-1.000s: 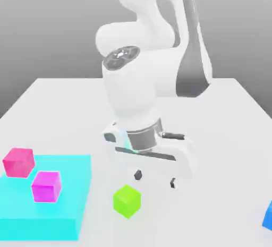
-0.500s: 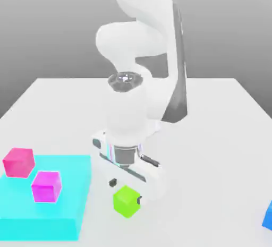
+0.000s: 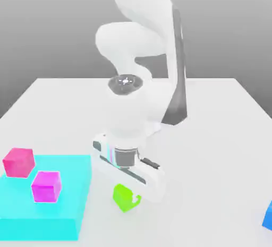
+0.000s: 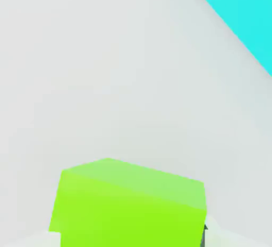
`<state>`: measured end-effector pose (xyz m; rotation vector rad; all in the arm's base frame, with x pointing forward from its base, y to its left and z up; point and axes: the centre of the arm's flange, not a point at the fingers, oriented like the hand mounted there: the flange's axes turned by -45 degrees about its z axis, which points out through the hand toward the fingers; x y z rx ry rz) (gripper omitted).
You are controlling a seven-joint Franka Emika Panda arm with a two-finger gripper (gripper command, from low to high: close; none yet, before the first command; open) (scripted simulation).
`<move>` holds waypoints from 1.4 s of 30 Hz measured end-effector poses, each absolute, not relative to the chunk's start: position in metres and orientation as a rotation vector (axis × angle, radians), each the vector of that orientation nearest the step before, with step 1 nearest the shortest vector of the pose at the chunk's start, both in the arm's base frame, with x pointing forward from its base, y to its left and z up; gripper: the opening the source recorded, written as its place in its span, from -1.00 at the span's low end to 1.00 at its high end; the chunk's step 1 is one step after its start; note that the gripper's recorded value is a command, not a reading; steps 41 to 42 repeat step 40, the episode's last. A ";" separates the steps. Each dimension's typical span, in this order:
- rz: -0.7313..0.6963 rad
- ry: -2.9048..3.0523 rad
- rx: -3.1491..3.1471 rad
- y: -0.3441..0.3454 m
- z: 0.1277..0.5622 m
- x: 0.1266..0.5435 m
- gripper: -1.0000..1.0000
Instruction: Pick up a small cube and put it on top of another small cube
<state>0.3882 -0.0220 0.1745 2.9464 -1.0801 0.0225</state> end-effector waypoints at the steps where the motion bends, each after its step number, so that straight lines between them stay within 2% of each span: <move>1: 0.020 -1.081 2.947 -0.022 0.180 0.387 -1.00; 5: -0.010 -0.960 2.990 -0.011 0.192 0.390 -1.00; 17: -0.110 0.565 3.102 0.128 0.191 0.435 -1.00; 24: -0.098 1.429 2.823 0.217 0.205 0.443 -1.00; 32: -0.018 2.237 2.216 0.319 0.240 0.435 -1.00; 36: -0.003 2.325 2.115 0.332 0.199 0.434 -1.00; 37: -0.003 2.328 2.111 0.333 0.188 0.433 1.00; 42: -0.003 2.328 2.111 0.333 0.188 0.433 1.00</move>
